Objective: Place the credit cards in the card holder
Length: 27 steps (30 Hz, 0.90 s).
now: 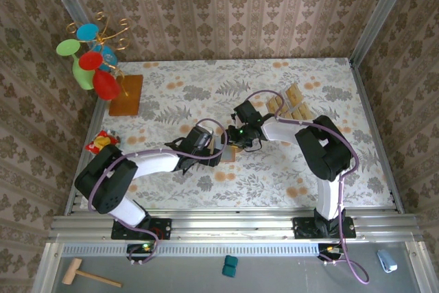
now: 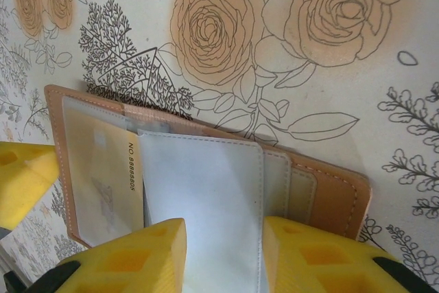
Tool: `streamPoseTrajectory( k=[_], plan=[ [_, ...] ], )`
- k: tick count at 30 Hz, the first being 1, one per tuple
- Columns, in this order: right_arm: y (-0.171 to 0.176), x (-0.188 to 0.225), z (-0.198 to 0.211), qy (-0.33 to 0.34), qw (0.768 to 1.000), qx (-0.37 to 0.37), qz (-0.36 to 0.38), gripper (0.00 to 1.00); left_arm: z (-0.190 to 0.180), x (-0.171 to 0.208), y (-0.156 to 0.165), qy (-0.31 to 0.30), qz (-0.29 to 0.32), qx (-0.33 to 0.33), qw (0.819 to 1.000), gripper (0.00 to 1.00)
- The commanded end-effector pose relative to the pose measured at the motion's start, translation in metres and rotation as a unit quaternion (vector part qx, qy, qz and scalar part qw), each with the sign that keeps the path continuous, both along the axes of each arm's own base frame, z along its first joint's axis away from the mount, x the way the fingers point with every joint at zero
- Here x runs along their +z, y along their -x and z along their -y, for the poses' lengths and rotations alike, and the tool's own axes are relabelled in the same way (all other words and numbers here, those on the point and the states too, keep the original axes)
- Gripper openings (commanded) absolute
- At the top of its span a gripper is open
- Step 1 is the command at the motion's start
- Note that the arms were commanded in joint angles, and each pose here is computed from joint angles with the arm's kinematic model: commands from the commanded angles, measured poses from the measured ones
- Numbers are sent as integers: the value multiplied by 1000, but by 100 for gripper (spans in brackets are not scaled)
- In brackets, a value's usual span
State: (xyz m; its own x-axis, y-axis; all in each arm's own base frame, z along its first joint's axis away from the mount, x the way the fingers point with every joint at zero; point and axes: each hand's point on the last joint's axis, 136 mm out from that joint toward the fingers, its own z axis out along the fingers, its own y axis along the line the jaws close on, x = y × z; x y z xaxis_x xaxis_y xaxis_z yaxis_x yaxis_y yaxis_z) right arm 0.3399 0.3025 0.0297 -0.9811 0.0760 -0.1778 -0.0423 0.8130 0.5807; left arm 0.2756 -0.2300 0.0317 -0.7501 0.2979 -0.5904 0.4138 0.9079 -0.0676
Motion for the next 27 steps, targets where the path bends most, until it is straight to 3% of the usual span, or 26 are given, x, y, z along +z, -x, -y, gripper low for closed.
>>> streamPoseTrajectory(
  k=[1,6,11,27],
  plan=[
    [4,-3,-7,-4,1000,8,-16,37,-10,18,-5,31,3,25,999,100],
    [4,-7,-6,-1,1000,7,-19,37,-42,26,-16,45,-6,74,996,100],
    [4,-7,-6,0,1000,7,-19,37,-72,13,-15,23,-31,113,993,100],
    [5,4,-36,-6,999,39,-16,36,-70,-26,-1,33,-66,115,991,100]
  ],
)
